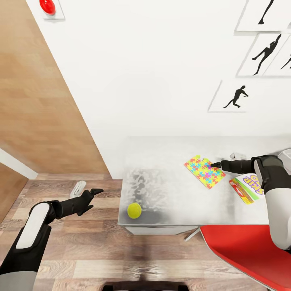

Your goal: Put all the toys in the child's room - the three board games (two on the bed and one on the table), the two jigsaw puzzles on the table, and the tennis ball on the table - inside the toy box on the table in the child's room.

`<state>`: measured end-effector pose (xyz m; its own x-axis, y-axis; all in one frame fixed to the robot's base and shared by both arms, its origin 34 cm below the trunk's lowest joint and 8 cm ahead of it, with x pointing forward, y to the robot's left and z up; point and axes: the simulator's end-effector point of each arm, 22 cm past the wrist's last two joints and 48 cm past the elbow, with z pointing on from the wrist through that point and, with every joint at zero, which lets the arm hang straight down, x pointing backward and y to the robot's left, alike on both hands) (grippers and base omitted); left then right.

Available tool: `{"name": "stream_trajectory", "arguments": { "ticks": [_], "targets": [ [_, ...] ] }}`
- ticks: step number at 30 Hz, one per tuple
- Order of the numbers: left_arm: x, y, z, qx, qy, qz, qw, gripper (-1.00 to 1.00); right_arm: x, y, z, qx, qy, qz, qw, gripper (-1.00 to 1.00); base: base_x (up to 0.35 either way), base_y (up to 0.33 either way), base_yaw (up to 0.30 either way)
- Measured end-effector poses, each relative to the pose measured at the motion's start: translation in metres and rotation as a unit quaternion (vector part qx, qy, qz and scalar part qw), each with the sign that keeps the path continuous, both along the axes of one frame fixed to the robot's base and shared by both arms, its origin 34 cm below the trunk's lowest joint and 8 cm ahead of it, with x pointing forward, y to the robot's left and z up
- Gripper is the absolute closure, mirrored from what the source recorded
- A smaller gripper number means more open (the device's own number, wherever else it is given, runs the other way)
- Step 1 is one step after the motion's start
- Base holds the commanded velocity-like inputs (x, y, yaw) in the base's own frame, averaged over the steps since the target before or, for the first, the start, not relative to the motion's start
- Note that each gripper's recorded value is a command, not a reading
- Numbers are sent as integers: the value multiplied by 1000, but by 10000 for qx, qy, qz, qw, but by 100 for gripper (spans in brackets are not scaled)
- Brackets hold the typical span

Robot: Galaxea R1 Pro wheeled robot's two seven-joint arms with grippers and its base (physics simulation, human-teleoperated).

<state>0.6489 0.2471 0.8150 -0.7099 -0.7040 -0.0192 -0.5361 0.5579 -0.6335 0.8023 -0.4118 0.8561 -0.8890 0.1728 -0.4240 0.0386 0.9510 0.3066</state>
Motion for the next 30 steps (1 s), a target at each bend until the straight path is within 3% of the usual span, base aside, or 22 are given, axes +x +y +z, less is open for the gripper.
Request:
{"name": "stream_trajectory", "arguments": {
  "ticks": [30],
  "targets": [
    [0, -1, 0, 2, -1, -10, 10000, -100, -3, 0, -4, -27, 39, 10, 10000, -100, 0, 0, 0]
  ]
}}
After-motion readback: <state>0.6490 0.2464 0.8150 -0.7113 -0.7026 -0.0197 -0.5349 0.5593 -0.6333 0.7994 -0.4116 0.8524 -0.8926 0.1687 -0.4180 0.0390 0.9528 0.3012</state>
